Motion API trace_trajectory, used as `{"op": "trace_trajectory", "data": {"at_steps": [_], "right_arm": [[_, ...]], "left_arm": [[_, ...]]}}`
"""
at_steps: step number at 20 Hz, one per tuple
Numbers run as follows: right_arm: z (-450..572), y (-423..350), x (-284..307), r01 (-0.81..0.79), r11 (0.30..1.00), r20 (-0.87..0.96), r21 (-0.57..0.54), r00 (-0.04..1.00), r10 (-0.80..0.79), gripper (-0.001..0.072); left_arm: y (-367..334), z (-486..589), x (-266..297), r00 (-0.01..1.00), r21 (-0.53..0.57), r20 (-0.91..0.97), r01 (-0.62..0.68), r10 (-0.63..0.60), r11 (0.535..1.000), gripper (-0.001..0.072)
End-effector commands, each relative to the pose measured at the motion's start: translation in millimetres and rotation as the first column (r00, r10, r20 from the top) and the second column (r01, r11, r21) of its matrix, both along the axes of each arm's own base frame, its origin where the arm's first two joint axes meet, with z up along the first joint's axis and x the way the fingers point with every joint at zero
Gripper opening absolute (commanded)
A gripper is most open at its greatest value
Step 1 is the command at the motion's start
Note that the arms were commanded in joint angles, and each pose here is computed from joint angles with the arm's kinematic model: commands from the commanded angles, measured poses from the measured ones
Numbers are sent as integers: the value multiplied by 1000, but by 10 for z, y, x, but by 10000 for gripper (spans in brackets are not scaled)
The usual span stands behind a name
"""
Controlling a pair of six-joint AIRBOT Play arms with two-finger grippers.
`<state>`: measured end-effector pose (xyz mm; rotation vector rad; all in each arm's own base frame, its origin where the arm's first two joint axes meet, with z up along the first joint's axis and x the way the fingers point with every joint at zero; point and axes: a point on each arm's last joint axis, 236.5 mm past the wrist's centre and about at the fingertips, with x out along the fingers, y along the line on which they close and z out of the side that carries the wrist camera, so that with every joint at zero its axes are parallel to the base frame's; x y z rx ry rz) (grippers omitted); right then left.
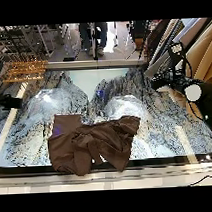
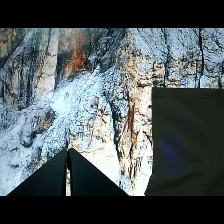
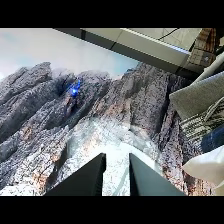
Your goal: Fold the clothes and pants, and hang the long-sleeved shirts on hangers.
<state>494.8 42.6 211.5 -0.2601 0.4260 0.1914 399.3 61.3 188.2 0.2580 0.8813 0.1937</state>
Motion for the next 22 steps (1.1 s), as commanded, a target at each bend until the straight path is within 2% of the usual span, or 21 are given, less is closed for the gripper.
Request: {"op": "trace_trajectory", "data": {"at_steps": [1,13,14,17,18,19,22], "right_arm": [[2,6,-2,-1,1000,0,0,1000,1,198],[5,12,-2,-1,1000,1,8,1000,1,198],[9,42,-4,-3,999,-1,32,1000,3,198],[65,295,-106,-38,978,-30,203,999,45,198],[62,350,-186,-52,974,-54,221,996,65,175],[114,345,-226,-54,975,-47,216,997,66,39],[329,298,-327,-58,980,3,191,998,58,18]], "left_arm": [[5,-2,0,1000,1,0,-1,1,1000,8],[0,9,16,1000,0,8,2,-2,1000,8],[-32,59,99,999,-5,46,16,-16,1000,8],[-119,110,189,995,-33,91,41,-38,999,8],[-122,117,193,995,-34,94,42,-38,999,8],[-123,116,195,995,-34,94,42,-39,999,8],[-114,115,193,995,-30,93,41,-38,999,8]]}}
